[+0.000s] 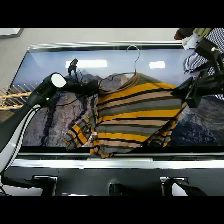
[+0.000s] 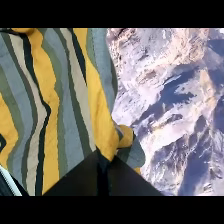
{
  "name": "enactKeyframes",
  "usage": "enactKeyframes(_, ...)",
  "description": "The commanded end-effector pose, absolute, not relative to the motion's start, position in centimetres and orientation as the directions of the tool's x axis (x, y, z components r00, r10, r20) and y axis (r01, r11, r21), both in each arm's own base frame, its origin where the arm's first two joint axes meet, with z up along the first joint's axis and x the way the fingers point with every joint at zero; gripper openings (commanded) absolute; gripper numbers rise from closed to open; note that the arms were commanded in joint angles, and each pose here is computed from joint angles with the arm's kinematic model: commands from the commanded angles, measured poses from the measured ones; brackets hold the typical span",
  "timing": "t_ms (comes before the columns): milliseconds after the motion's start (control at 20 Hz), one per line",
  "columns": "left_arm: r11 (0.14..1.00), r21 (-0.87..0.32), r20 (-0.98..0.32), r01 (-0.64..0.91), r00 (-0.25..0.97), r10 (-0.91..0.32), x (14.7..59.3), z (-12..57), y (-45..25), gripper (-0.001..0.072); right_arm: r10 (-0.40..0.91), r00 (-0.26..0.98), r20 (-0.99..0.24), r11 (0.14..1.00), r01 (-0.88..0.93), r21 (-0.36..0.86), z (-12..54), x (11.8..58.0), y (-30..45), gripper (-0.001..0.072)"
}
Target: Fold the clothes and pants, and hang the long-sleeved shirts on hangers.
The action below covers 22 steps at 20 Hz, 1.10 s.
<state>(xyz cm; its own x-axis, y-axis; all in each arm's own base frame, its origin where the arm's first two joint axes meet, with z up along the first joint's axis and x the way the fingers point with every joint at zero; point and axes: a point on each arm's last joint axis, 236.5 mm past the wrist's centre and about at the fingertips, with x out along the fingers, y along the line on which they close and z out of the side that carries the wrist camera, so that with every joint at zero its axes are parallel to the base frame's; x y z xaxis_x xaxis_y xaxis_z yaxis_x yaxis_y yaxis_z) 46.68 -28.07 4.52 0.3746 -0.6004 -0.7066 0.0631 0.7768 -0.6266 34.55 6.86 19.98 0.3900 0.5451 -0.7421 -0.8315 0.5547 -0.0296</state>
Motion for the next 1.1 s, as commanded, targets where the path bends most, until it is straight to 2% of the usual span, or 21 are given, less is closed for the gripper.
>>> enactKeyframes(0, 0.781, -0.624, -0.729, 0.036, 0.335, -0.597, 46.3, 3.4, -27.5, 0.002, 0.544, 0.395, -0.741, 0.556, -0.831, -0.035, 20.1, 34.5, 6.9, 0.0017)
enactKeyframes(500, 0.754, -0.657, -0.727, -0.015, 0.278, -0.628, 45.7, 1.5, -28.6, 0.002, 0.551, 0.412, -0.725, 0.552, -0.832, -0.054, 21.0, 34.2, 7.2, 0.0017)
enactKeyframes(1050, 0.71, -0.701, -0.677, -0.066, 0.376, -0.633, 48.8, 2.6, -26.8, 0.002, 0.563, 0.398, -0.724, 0.54, -0.841, -0.043, 21.1, 33.7, 7.5, 0.0017)
